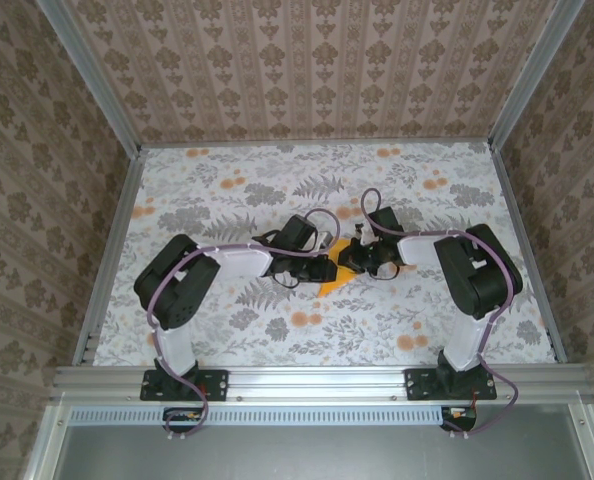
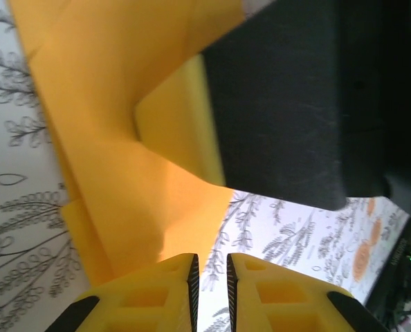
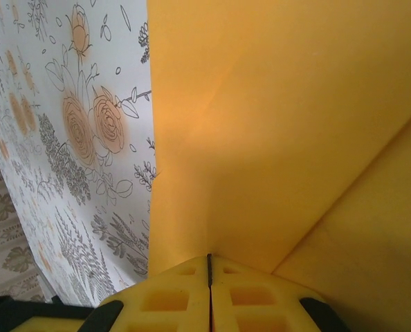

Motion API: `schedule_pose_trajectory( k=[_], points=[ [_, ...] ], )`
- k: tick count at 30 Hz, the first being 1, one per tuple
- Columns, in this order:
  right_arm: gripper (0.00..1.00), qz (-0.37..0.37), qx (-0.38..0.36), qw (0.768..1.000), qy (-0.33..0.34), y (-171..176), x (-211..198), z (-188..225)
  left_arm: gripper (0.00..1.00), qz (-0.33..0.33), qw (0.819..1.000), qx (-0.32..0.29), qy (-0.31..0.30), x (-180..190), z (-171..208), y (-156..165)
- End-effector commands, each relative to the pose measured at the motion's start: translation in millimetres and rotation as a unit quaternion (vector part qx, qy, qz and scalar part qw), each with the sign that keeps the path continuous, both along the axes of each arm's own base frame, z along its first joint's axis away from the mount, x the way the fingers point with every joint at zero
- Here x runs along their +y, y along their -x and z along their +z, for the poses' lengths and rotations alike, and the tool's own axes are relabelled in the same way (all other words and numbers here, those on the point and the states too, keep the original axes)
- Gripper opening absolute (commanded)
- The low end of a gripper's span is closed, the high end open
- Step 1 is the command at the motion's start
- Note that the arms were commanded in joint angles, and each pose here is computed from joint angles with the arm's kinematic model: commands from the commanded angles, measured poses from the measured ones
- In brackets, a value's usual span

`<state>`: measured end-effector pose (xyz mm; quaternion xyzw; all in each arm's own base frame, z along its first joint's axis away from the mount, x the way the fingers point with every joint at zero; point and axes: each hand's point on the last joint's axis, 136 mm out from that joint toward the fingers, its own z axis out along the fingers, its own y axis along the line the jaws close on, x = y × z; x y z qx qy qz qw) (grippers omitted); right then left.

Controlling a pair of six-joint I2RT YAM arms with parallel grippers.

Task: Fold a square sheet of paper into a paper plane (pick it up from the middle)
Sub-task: Fourth fold the wing at the center of the table.

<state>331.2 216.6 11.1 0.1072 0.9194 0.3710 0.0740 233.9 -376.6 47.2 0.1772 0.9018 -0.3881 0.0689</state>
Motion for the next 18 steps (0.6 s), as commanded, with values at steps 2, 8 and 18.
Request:
schedule_pose_trajectory(
  k=[2,8,18],
  points=[
    [0.08,-0.014,0.067,0.995,0.074,22.4,-22.9,-43.6,0.22,-0.024,1.000,0.008,0.015,-5.0,6.0,14.0],
    [0.08,-0.014,0.072,0.994,0.078,23.5,-23.9,-46.1,0.21,-0.018,1.000,0.020,-0.012,3.6,-11.1,18.1],
    [0.08,-0.012,0.079,0.993,0.086,26.2,-25.8,-49.3,0.20,-0.008,0.999,0.037,-0.029,12.9,-28.4,25.6]
  ],
)
